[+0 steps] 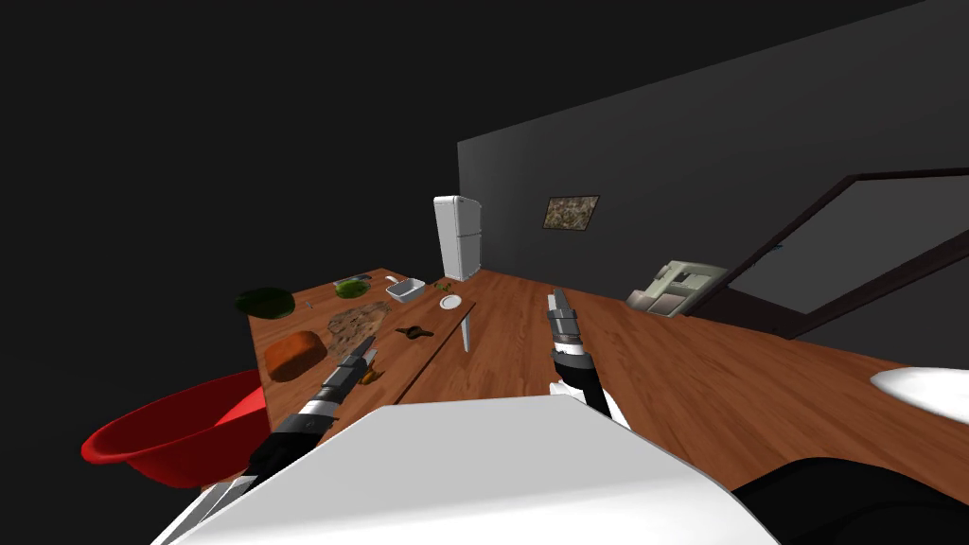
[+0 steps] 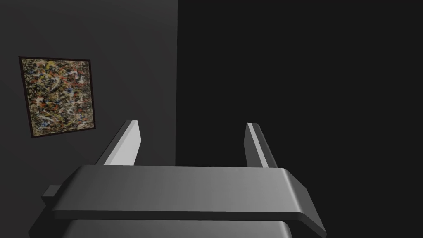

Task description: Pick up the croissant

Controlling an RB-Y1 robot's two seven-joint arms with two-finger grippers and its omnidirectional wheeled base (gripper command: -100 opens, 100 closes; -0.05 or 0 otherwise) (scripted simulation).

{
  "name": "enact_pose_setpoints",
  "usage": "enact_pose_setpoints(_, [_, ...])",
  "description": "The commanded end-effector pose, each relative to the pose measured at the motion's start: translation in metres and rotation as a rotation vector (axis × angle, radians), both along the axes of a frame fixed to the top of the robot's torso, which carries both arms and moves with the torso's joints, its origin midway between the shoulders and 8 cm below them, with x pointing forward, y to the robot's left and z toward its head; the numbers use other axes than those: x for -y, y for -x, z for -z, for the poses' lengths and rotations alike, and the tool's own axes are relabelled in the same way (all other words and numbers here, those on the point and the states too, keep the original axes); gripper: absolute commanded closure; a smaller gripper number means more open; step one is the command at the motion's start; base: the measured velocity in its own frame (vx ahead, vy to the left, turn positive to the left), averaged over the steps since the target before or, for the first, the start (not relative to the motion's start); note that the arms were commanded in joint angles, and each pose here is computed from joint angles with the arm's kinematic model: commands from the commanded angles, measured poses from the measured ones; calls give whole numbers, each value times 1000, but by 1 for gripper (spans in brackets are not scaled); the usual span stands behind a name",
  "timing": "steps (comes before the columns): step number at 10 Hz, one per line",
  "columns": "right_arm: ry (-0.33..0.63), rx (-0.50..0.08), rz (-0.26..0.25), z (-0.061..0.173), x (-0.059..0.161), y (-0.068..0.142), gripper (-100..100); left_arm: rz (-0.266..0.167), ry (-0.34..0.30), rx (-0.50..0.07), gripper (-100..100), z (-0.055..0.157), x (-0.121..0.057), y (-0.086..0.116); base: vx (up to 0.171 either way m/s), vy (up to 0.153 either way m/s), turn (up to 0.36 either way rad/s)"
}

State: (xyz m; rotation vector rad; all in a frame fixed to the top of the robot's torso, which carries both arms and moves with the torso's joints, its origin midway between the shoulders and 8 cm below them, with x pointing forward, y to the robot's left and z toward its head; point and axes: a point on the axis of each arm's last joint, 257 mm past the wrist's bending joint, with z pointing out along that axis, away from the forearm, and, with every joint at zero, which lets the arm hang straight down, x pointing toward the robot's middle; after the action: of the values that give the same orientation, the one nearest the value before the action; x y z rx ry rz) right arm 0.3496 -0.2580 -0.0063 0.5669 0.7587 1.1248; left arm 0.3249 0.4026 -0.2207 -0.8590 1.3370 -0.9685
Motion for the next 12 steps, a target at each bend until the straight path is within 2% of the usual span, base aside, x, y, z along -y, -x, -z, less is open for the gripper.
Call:
enact_pose_setpoints(1, [0, 0, 0, 0, 0, 0, 0, -12, -10, -76, -100, 22, -18, 11, 51, -21, -88])
enact_pose_setpoints(2, [0, 0, 0, 0, 0, 0, 0, -12, 4, -76, -100, 22, -18, 11, 39, -13, -47])
enact_pose_setpoints(3, [0, 0, 0, 0, 0, 0, 0, -15, -7, -132, -100, 39, -29, 21, 48, -12, -91])
enact_pose_setpoints(4, [0, 0, 0, 0, 0, 0, 0, -22, 6, -143, -100, 44, -32, 24, 41, -4, -49])
enact_pose_setpoints(6, [0, 0, 0, 0, 0, 0, 0, -38, -4, -259, -100, 78, -55, 49, 56, -10, -139])
enact_pose_setpoints(7, [0, 0, 0, 0, 0, 0, 0, -49, 14, -278, -100, 86, -59, 54, 48, 3, -31])
enact_pose_setpoints(8, [0, 0, 0, 0, 0, 0, 0, -54, 5, -333, -100, 101, -69, 68, 46, 7, -81])
enact_pose_setpoints(9, [0, 0, 0, 0, 0, 0, 0, -64, 21, -345, -100, 106, -72, 72, 36, 9, -54])
enact_pose_setpoints(10, [0, 0, 0, 0, 0, 0, 0, -74, 20, -403, -100, 121, -83, 88, 37, 5, -105])
enact_pose_setpoints(11, [0, 0, 0, 0, 0, 0, 0, -81, 29, -411, -100, 125, -85, 91, 30, 9, -47])
enact_pose_setpoints(12, [0, 0, 0, 0, 0, 0, 0, -94, 37, -469, -100, 139, -95, 108, 33, 19, -97])
